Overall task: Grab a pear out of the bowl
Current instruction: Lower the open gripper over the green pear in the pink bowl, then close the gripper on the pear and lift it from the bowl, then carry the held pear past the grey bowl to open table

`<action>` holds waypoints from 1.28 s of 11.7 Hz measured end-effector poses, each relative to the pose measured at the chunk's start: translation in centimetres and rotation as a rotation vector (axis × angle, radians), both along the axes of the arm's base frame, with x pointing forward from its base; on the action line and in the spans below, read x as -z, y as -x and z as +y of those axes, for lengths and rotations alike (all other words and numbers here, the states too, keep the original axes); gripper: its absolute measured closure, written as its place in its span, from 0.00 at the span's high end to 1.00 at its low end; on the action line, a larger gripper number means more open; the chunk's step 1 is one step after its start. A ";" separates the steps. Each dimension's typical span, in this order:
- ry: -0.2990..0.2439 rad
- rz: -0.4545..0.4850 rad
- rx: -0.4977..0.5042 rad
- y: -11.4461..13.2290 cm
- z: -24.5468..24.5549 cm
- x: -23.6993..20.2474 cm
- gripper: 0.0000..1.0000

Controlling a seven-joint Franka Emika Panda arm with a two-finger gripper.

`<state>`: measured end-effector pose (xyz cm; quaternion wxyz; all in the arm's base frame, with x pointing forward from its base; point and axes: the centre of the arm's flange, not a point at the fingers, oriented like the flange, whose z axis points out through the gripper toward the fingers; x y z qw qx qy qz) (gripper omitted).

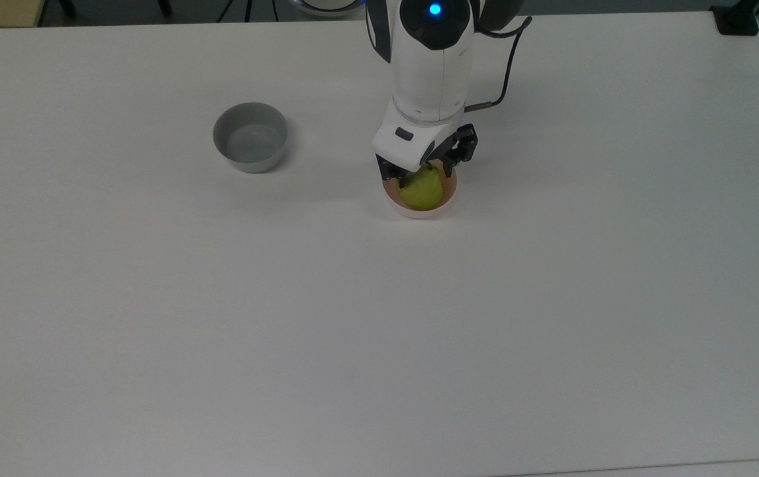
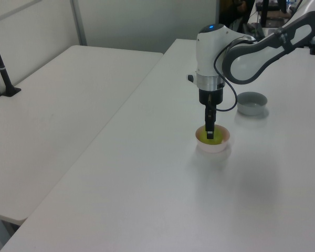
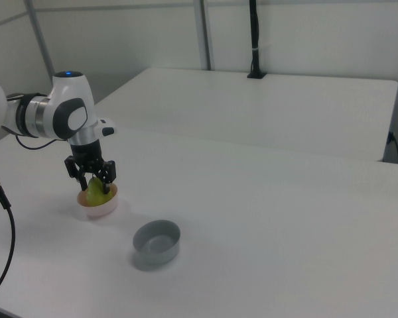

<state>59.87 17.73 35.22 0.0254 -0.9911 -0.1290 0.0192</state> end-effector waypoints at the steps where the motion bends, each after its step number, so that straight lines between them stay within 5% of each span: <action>1: 0.004 0.005 -0.002 0.1 0.0 0.3 0.71; 2: 0.005 0.004 -0.003 0.1 0.0 0.3 0.59; 9: 0.011 -0.002 0.003 -0.1 -0.7 0.0 0.59; 15: 0.004 -0.018 0.042 0.3 -3.6 -8.9 0.59</action>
